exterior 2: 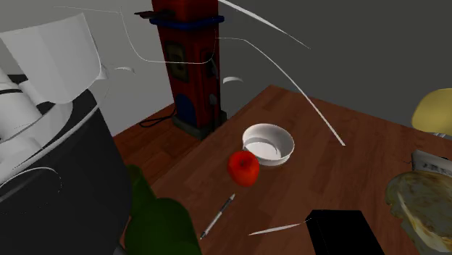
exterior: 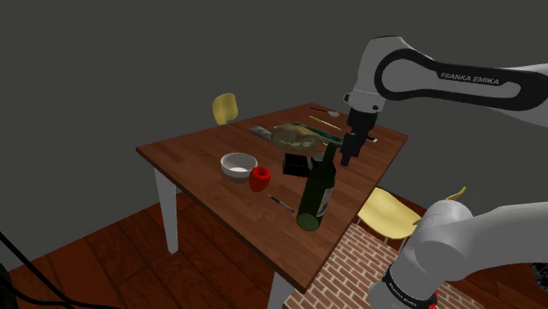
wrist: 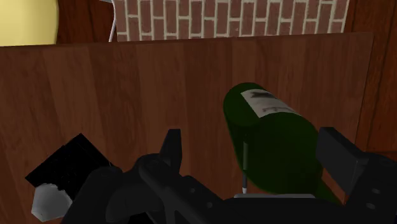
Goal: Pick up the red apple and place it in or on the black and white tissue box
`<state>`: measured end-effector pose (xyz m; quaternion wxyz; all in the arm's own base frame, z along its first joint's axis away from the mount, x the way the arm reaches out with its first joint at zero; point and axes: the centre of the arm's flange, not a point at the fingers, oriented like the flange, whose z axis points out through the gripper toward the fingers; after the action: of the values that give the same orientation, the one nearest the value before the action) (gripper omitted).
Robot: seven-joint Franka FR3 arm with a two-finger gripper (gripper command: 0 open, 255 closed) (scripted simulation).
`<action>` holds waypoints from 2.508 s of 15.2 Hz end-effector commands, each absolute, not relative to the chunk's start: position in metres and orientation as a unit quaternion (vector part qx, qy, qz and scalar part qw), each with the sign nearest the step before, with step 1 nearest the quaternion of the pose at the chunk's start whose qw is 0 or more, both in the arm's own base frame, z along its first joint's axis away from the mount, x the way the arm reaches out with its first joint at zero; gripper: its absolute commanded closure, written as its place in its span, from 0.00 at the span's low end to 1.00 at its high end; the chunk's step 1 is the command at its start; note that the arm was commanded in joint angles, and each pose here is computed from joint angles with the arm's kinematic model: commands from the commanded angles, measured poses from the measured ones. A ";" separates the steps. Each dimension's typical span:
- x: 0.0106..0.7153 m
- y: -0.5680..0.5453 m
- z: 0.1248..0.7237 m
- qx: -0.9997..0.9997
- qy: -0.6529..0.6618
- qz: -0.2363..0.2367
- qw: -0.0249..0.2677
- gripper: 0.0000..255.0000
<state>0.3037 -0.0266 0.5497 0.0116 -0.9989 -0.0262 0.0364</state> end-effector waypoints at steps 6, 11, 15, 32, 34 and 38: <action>0.355 -0.017 0.520 -0.997 -0.081 0.013 -0.001 0.00; 0.406 -0.003 0.493 -0.991 -0.136 -0.011 -0.014 0.00; 0.447 0.012 0.473 -0.983 -0.180 -0.030 -0.024 0.00; 0.548 0.060 0.392 -0.955 -0.283 -0.075 -0.049 0.00; 0.548 0.060 0.389 -0.955 -0.283 -0.075 -0.049 0.00; 0.548 0.060 0.389 -0.955 -0.283 -0.075 -0.049 0.00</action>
<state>0.5484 0.0603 0.3893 -0.0487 -0.9548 -0.2835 -0.0754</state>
